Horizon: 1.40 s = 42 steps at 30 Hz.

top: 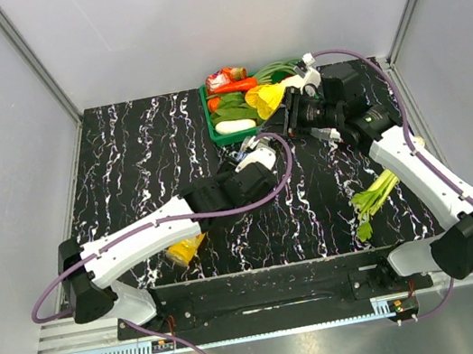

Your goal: Unscrew the bottle caps

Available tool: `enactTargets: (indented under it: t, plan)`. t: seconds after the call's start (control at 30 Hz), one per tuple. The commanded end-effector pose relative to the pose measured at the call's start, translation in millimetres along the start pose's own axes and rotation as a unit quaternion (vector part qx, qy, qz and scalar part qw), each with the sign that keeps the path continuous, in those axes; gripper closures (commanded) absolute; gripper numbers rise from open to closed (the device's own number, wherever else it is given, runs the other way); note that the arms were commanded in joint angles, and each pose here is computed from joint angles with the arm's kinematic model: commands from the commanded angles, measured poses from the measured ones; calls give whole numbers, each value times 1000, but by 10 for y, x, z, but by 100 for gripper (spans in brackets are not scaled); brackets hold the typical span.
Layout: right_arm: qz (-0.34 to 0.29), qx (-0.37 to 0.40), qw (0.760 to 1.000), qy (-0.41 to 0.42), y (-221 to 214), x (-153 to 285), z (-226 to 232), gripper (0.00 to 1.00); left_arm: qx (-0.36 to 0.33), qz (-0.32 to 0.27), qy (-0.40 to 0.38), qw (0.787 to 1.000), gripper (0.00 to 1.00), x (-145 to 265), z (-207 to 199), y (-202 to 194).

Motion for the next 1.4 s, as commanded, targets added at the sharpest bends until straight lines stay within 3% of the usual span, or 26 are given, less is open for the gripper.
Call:
enactTargets:
  t: [0.0, 0.23, 0.4, 0.57, 0.83, 1.13, 1.37]
  plan:
    - [-17, 50, 998, 34, 69, 103, 192, 100, 34, -18, 3, 999, 80, 52, 63, 75]
    - [-26, 103, 993, 54, 57, 211, 268, 100, 78, -48, -118, 989, 82, 76, 38, 66]
    - [-31, 149, 985, 83, 49, 305, 354, 100, 101, -97, -230, 963, 82, 224, 53, 57]
    - [-20, 209, 967, 147, -8, 409, 489, 100, 82, -139, -324, 932, 82, 386, -3, 16]
    - [-29, 293, 925, 239, -74, 644, 741, 100, 59, -169, -391, 903, 82, 536, -56, -3]
    - [-34, 373, 855, 358, -185, 943, 1036, 100, 38, -165, -453, 875, 81, 554, -212, 22]
    - [-34, 384, 847, 365, -211, 1009, 1066, 100, 41, -161, -453, 876, 81, 506, -247, 52]
Point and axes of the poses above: each gripper's point midway between its finger pads, its own x axis back along the fingers, its own z axis along the line the jaws close on, y = z × x, the point moved 7 cm from there along x, back along the fingers
